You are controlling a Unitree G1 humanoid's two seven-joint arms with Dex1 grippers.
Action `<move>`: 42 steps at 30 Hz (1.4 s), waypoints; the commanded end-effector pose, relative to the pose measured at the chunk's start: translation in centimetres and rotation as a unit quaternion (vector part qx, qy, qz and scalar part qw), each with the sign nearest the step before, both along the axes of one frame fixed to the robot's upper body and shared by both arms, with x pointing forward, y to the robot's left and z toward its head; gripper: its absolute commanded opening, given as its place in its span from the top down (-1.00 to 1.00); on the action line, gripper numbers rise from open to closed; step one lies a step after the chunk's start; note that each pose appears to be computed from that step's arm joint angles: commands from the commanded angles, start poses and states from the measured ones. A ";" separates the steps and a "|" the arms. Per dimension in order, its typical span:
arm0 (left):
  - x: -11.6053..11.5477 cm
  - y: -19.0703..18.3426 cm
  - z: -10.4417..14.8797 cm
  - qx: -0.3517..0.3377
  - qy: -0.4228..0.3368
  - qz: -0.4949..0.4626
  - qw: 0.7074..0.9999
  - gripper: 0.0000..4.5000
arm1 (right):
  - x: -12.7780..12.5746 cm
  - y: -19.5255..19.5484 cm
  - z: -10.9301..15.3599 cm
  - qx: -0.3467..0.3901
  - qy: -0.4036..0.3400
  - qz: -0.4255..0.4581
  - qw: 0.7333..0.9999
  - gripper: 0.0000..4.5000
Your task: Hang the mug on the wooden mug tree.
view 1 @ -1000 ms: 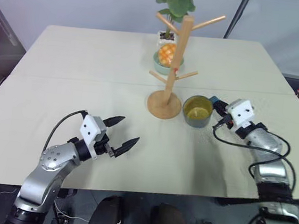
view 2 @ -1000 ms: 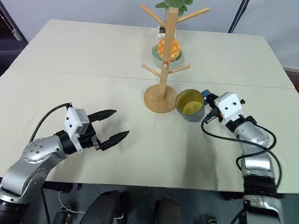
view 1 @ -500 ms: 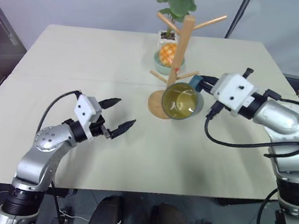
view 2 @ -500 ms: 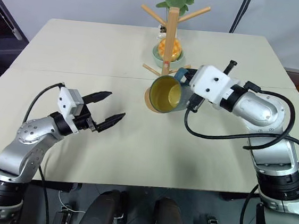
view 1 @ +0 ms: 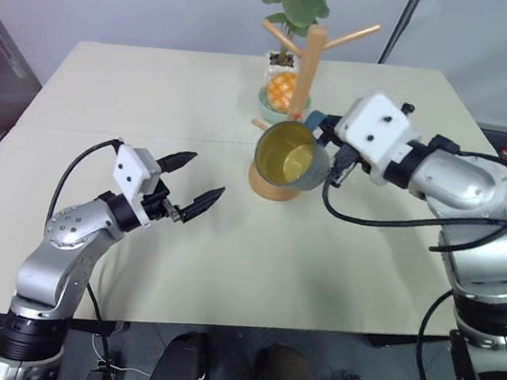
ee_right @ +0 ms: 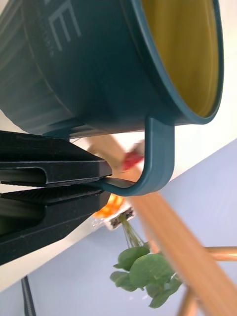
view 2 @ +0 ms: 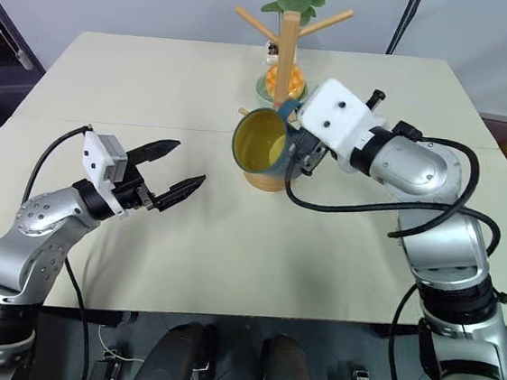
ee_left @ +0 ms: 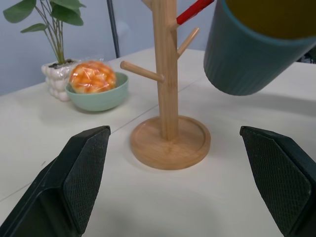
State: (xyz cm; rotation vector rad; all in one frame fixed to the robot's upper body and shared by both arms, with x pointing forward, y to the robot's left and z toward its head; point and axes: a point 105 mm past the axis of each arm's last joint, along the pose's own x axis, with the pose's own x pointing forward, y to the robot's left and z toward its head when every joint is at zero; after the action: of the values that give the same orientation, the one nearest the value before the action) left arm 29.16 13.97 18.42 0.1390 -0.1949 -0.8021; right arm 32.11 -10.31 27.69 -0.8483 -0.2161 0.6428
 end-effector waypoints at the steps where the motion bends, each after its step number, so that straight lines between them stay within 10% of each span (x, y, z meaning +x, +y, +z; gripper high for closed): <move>1: -0.3 0.4 1.4 -0.003 -0.030 0.000 1.000 -1.00 | -0.4 1.2 1.3 -0.001 -0.020 0.000 1.000 0.99; 29: -2.3 -0.6 3.8 -0.025 -0.046 -0.080 0.995 -1.00 | 2.2 1.0 1.2 -0.013 -0.011 -0.083 0.996 0.99; 36: -2.4 -0.7 4.0 -0.025 -0.048 -0.084 0.995 -1.00 | 2.3 0.9 1.3 -0.019 -0.024 -0.086 0.996 -0.27; 42: -2.3 -0.7 4.0 -0.025 -0.049 -0.086 0.995 -1.00 | 2.4 0.2 2.0 -0.021 -0.043 -0.094 0.994 -0.27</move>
State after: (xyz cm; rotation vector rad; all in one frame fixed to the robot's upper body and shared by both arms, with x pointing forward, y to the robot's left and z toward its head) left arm 27.35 13.41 20.94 0.0814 -0.2630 -0.9512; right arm 34.90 -9.74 27.48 -0.9033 -0.1139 0.4875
